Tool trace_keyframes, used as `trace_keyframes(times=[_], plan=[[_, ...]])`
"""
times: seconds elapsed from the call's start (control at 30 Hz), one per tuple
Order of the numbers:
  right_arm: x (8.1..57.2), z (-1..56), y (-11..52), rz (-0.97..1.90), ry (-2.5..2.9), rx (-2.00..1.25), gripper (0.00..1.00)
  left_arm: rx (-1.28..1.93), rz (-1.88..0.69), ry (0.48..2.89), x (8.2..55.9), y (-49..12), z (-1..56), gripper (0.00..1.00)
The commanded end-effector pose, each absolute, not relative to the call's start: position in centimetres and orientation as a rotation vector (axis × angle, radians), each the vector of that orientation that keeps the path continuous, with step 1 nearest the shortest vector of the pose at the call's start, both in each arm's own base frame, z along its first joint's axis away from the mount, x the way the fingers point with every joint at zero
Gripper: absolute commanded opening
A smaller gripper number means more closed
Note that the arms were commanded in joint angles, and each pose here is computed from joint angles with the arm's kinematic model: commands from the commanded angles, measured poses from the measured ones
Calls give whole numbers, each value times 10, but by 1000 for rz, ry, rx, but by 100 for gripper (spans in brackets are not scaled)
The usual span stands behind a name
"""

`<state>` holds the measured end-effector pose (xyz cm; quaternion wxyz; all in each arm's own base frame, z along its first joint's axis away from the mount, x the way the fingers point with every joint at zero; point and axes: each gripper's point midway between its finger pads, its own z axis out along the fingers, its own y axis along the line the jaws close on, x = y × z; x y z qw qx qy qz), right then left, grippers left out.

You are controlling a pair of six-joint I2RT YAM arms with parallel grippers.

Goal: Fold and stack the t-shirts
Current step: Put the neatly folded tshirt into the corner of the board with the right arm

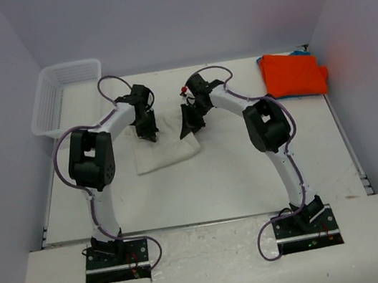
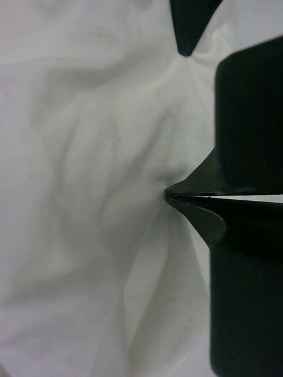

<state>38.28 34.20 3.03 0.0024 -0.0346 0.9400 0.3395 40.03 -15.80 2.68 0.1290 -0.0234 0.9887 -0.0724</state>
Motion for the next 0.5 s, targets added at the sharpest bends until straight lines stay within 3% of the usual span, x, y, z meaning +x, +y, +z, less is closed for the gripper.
trace_keyframes(times=[0.0, 0.23, 0.47], plan=[[402, 48, 339, 902, 2848, -281, 0, -17, -281, 2775, 405, -162, 61, 0], [423, 50, 291, 450, 2806, -385, 0, 13, -311, 2591, 417, -163, 119, 0], [435, 72, 257, 206, 2714, -379, 0, 67, -407, 2484, 405, -183, 165, 0]])
